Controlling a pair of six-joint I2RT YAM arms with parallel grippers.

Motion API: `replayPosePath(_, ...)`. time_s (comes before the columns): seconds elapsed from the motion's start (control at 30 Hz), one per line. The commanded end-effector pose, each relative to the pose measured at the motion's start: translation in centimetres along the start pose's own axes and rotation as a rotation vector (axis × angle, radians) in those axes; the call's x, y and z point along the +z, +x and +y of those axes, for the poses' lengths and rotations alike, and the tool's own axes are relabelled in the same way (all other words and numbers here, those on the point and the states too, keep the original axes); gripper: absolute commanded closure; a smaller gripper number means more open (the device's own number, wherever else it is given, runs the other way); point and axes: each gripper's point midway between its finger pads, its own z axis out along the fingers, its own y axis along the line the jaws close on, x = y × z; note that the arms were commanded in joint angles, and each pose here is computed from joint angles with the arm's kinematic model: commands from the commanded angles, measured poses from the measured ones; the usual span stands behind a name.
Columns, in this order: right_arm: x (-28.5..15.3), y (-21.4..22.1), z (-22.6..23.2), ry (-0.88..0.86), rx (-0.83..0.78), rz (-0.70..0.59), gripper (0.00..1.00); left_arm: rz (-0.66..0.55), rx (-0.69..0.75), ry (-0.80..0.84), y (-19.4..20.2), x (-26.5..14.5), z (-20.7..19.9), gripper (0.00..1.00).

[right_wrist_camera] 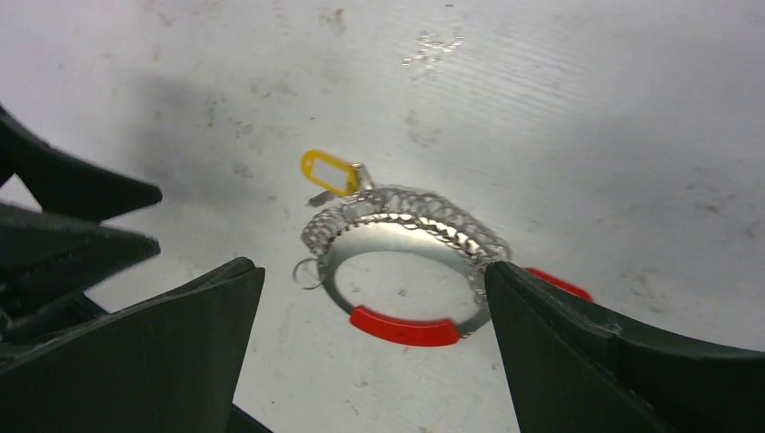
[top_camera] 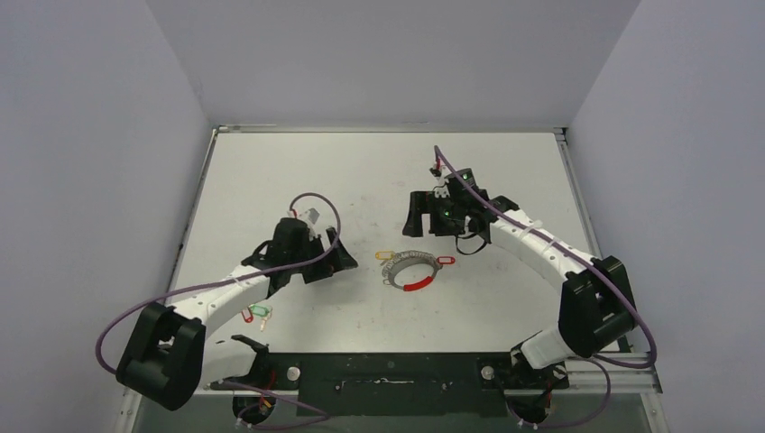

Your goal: Put the keys on the keyring

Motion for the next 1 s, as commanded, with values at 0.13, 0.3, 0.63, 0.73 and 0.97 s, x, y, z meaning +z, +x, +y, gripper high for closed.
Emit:
replayPosePath(0.13, 3.2, 1.2, -5.5, 0.108, 0.047, 0.074, 0.00, 0.014, 0.058, 0.001, 4.1, 3.5, -3.3, 0.23)
replayPosePath(0.3, 5.1, 3.3, -6.7, 0.118, 0.055, 0.139, 0.00, 0.021, 0.078, -0.006, 6.0, 4.0, -3.9, 0.23)
replayPosePath(0.63, 5.3, 9.3, -5.2, -0.005, 0.133, 0.247, 0.03, -0.065, 0.053, -0.003, 5.7, 2.4, -3.3, 0.25)
replayPosePath(0.73, 5.1, 11.6, -3.7, -0.061, 0.155, 0.282, 0.04, -0.086, 0.052, -0.002, 5.4, 1.8, -3.2, 0.26)
replayPosePath(0.97, 3.3, 12.5, 1.8, -0.230, 0.201, 0.256, 0.06, -0.095, 0.047, -0.049, 5.7, 0.8, -1.6, 0.27)
